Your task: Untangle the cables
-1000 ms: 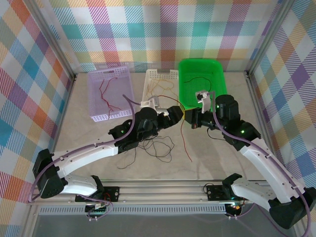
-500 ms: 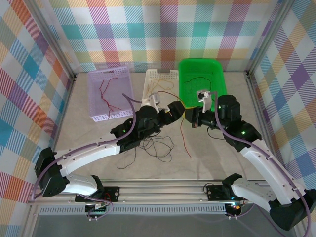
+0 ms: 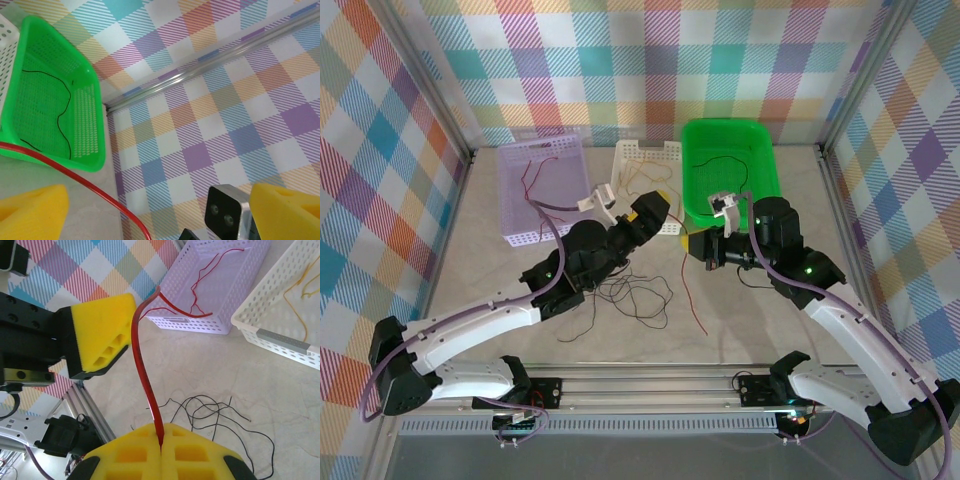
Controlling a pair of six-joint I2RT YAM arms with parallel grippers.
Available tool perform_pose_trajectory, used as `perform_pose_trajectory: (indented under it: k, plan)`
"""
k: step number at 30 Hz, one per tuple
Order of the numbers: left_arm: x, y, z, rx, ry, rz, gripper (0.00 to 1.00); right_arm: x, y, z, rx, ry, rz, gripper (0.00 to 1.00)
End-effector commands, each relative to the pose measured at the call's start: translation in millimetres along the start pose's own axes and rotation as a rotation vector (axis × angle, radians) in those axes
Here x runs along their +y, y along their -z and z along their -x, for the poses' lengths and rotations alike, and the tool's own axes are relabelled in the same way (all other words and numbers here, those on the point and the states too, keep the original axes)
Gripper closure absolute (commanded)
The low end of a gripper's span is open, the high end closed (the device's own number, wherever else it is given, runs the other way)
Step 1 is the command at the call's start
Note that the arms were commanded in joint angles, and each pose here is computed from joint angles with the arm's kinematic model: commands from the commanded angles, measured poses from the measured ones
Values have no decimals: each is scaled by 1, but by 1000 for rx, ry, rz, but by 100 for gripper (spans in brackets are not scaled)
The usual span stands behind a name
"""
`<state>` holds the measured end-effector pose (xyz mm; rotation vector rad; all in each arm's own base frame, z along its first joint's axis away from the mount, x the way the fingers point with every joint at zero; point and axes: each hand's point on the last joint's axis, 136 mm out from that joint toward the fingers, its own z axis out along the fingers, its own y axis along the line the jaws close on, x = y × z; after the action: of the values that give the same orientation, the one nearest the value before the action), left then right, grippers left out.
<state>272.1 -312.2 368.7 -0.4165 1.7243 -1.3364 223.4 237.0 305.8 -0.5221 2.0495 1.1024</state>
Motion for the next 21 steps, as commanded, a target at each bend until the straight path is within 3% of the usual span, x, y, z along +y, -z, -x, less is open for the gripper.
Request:
perform_pose_trajectory:
  k: [1, 6, 21]
  plan:
    - [-3, -6, 1, -8, 7, 9, 10, 13, 1, 0, -7, 8, 76, 100]
    - [-6, -16, -10, 32, 14, 7, 21, 20, 2, -3, -11, 10, 123, 100]
    - [5, -18, -15, 43, 23, 30, 85, 18, -4, -12, 17, -4, 148, 100]
